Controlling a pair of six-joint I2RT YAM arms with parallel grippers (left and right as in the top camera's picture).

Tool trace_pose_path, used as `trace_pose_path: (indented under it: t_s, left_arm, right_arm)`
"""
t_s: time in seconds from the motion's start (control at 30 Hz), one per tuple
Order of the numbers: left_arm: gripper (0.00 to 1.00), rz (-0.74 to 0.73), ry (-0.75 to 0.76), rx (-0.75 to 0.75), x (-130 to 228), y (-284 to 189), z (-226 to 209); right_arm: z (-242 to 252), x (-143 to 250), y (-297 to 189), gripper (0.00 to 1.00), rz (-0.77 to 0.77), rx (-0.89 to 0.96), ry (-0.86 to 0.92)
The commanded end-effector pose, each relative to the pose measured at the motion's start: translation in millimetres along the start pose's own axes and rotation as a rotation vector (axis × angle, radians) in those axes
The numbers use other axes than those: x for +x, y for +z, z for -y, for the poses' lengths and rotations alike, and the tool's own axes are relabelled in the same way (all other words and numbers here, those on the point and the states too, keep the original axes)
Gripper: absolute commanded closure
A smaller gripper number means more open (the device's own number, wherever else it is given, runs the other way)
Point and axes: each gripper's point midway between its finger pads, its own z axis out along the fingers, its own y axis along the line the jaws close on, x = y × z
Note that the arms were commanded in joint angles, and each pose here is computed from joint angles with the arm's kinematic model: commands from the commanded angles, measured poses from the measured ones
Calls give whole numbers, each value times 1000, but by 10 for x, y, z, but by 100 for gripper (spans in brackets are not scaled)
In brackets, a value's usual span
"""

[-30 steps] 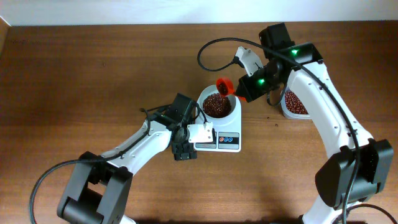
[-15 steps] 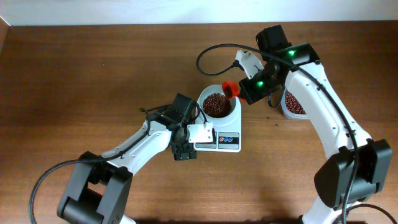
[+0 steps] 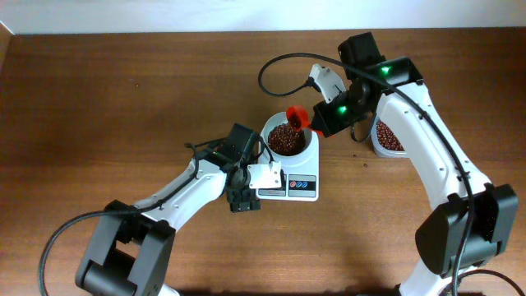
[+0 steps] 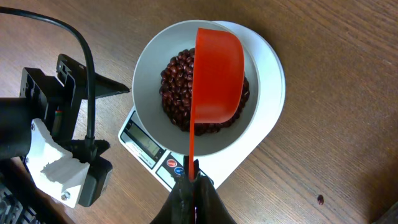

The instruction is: Scoop item into bowl and weigh 50g on scale

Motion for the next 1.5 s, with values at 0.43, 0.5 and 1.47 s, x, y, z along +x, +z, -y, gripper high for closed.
trace_pose_path:
  t_s: [0.43, 0.5, 1.47]
  left_arm:
    - [1, 22, -12, 6, -30, -28, 25]
    - [1, 22, -12, 6, -30, -28, 25]
    - [1, 22, -12, 6, -30, -28, 25]
  right_arm:
    - [524, -21, -610, 96, 196, -229, 251]
    - [806, 148, -747, 96, 201, -210, 351]
    - [247, -62, -357, 96, 64, -4, 72]
